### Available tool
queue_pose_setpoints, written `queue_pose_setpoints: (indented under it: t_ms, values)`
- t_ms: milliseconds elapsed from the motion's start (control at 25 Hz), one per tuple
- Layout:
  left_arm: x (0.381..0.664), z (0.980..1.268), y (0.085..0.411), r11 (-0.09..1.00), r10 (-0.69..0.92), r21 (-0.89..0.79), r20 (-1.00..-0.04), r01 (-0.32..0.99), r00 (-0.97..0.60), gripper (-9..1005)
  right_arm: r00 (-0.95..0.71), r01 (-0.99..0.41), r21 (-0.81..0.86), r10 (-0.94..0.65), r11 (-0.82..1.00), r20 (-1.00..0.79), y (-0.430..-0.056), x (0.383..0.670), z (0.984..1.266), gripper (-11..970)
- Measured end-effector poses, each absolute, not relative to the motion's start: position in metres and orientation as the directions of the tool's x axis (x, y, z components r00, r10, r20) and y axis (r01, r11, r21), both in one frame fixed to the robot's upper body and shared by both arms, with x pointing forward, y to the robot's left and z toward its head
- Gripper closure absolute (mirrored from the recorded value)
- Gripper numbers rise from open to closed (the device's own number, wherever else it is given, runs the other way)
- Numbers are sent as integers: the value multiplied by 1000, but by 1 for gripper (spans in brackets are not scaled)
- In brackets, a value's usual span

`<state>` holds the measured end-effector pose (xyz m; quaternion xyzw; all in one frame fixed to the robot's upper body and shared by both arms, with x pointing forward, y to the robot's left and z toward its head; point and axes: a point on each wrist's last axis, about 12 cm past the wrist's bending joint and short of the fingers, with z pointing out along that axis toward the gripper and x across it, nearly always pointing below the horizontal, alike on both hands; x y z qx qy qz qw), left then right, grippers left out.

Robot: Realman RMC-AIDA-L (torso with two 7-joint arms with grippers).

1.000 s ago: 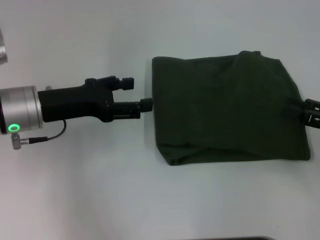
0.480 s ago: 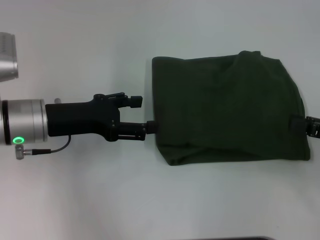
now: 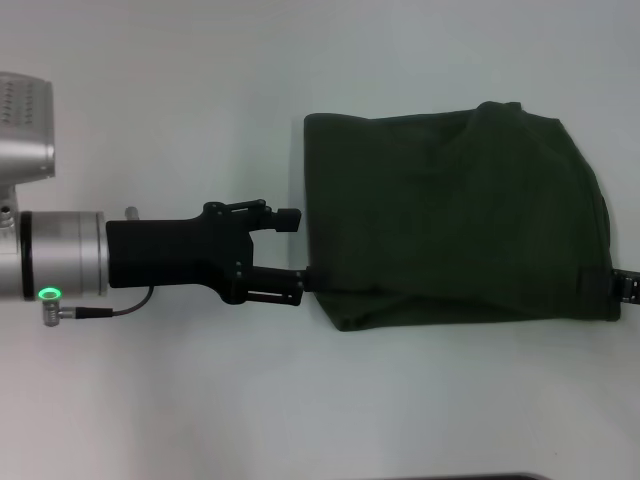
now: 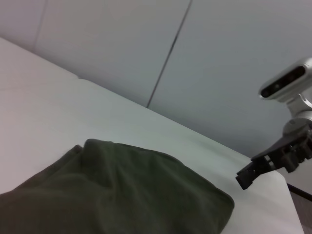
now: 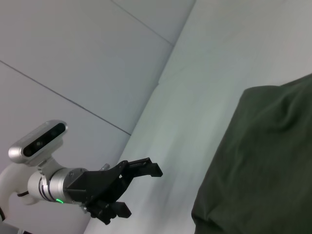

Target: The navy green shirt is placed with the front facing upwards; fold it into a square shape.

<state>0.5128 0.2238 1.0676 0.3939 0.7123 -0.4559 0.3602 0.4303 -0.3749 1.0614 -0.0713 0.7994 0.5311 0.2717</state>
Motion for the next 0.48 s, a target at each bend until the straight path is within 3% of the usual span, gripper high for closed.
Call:
queue_pose_setpoints:
  t_ms: [480]
  values:
    - [513, 1063, 217, 251, 246, -359, -874, 899, -418, 79, -848, -378, 821, 195, 429, -493, -380, 429, 1063, 107]
